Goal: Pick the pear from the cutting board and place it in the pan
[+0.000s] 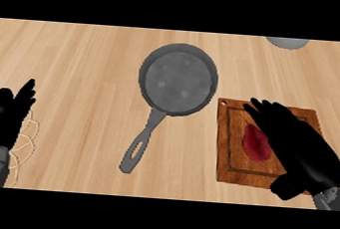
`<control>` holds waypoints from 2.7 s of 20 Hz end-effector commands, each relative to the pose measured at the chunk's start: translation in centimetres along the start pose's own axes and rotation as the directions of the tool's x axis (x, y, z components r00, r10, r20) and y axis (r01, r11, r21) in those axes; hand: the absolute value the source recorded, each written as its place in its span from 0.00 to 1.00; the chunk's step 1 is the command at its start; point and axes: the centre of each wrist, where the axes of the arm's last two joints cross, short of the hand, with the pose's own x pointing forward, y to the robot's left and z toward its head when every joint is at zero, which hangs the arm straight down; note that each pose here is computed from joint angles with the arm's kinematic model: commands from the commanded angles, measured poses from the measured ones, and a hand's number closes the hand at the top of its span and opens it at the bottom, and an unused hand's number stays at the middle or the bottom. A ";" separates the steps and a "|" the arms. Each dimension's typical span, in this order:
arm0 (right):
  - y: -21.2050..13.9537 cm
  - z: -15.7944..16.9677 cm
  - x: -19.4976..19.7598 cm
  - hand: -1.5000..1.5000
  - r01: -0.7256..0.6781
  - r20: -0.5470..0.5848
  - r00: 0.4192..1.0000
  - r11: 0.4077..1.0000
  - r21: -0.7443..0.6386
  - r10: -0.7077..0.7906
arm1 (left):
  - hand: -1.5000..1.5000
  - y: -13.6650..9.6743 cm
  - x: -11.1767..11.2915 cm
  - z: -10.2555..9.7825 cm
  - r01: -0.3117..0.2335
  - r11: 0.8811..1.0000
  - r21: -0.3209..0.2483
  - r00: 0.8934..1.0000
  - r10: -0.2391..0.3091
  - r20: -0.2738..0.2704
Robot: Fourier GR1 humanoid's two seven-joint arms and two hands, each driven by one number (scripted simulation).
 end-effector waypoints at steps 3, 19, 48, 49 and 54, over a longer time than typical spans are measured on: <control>1.7 -1.9 0.0 0.00 -0.039 -0.022 0.999 0.998 0.045 0.040 | 0.50 0.8 -1.2 0.5 0.002 1.000 0.013 1.000 -0.002 0.010; 3.6 -3.2 -0.1 0.00 -0.038 -0.010 0.999 0.998 0.049 0.038 | 0.50 -0.1 -0.9 -0.7 0.006 1.000 -0.003 1.000 -0.006 0.011; 4.4 -4.4 -8.1 1.00 0.023 -0.128 0.992 0.998 0.053 -0.016 | 0.50 0.3 -1.6 -0.2 -0.007 1.000 0.002 1.000 0.007 -0.003; 5.9 -2.4 -10.3 1.00 0.048 -0.146 0.988 0.997 0.053 -0.040 | 0.50 -0.2 -0.4 -0.8 -0.009 1.000 0.021 1.000 0.009 -0.022; 5.2 -1.9 -12.3 1.00 0.152 -0.190 0.970 0.988 -0.019 -0.153 | 0.50 -0.2 0.0 -1.0 0.004 1.000 0.019 1.000 -0.004 0.001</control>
